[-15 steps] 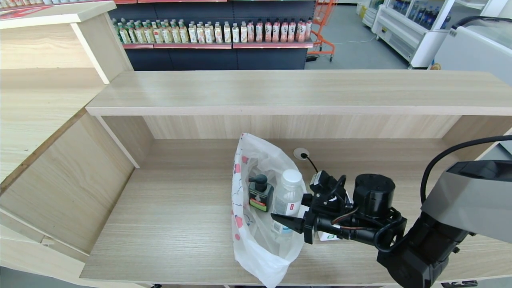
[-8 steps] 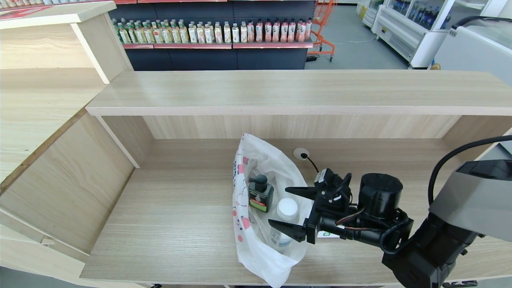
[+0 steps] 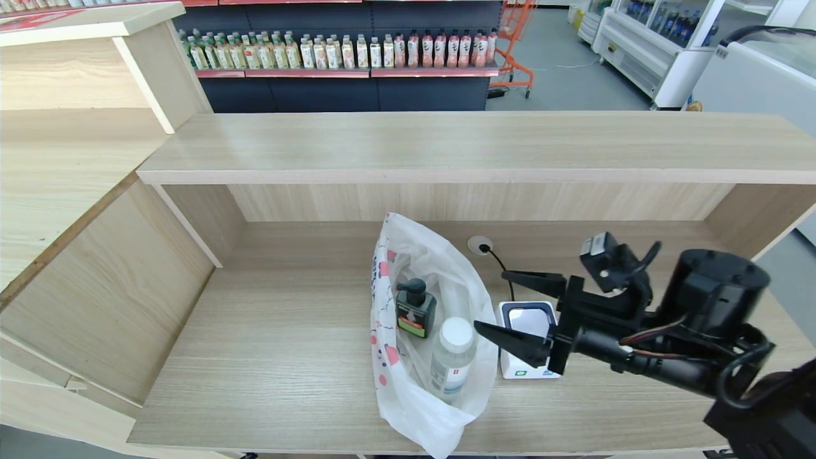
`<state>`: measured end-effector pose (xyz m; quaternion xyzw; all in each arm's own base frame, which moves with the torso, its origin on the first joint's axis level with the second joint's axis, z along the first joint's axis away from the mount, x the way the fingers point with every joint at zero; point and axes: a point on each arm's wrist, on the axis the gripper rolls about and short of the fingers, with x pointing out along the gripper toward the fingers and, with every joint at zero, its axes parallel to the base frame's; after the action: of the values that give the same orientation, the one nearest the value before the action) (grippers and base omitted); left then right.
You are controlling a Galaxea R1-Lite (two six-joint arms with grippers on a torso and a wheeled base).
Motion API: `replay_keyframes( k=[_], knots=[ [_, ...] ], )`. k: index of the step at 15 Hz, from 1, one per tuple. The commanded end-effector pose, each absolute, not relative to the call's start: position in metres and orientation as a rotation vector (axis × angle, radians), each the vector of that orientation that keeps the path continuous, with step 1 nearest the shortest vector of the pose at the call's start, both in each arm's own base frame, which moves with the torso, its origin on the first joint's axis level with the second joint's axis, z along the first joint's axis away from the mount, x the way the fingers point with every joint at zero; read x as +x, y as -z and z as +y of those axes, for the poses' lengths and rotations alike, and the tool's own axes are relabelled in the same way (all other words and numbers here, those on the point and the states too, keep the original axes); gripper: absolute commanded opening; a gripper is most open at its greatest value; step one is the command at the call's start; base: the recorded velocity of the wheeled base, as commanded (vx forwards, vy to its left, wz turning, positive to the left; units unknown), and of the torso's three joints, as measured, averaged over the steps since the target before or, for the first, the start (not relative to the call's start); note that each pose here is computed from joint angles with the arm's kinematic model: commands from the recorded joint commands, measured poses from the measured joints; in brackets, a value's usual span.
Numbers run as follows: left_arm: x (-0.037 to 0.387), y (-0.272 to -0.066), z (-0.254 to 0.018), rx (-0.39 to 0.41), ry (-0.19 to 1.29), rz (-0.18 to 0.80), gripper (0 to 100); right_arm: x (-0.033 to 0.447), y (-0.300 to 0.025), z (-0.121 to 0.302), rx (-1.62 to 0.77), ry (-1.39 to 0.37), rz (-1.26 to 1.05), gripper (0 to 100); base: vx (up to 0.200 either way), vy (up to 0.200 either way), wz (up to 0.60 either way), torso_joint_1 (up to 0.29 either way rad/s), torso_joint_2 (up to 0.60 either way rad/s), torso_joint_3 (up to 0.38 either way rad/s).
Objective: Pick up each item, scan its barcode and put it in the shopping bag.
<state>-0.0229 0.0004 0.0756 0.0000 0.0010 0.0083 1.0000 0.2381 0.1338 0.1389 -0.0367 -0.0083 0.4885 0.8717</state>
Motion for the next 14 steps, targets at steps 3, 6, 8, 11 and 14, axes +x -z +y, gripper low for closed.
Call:
replay_keyframes(
  k=[3, 6, 8, 11, 14],
  knots=[
    [-0.023, -0.076, 0.0, 0.0, -0.017, 0.002, 100, 0.134, -0.185, 0.031, -0.094, -0.508, 0.021, 100, 0.0, 0.0, 0.0, 0.0, 0.0, 0.0],
    [-0.023, -0.076, 0.0, 0.0, -0.017, 0.002, 100, 0.075, -0.155, 0.01, -0.095, -0.264, 0.067, 100, 0.0, 0.0, 0.0, 0.0, 0.0, 0.0],
    [-0.023, -0.076, 0.0, 0.0, -0.017, 0.002, 100, 0.037, -0.125, 0.007, -0.11, -0.253, 0.041, 100, 0.0, 0.0, 0.0, 0.0, 0.0, 0.0],
    [-0.023, -0.076, 0.0, 0.0, -0.017, 0.002, 100, -0.005, -0.09, 0.001, -0.11, -0.111, 0.089, 100, 0.0, 0.0, 0.0, 0.0, 0.0, 0.0],
    [-0.023, -0.076, 0.0, 0.0, -0.017, 0.002, 100, -0.019, -0.076, 0.0, -0.069, -0.042, 0.052, 100, 0.0, 0.0, 0.0, 0.0, 0.0, 0.0]
  ],
)
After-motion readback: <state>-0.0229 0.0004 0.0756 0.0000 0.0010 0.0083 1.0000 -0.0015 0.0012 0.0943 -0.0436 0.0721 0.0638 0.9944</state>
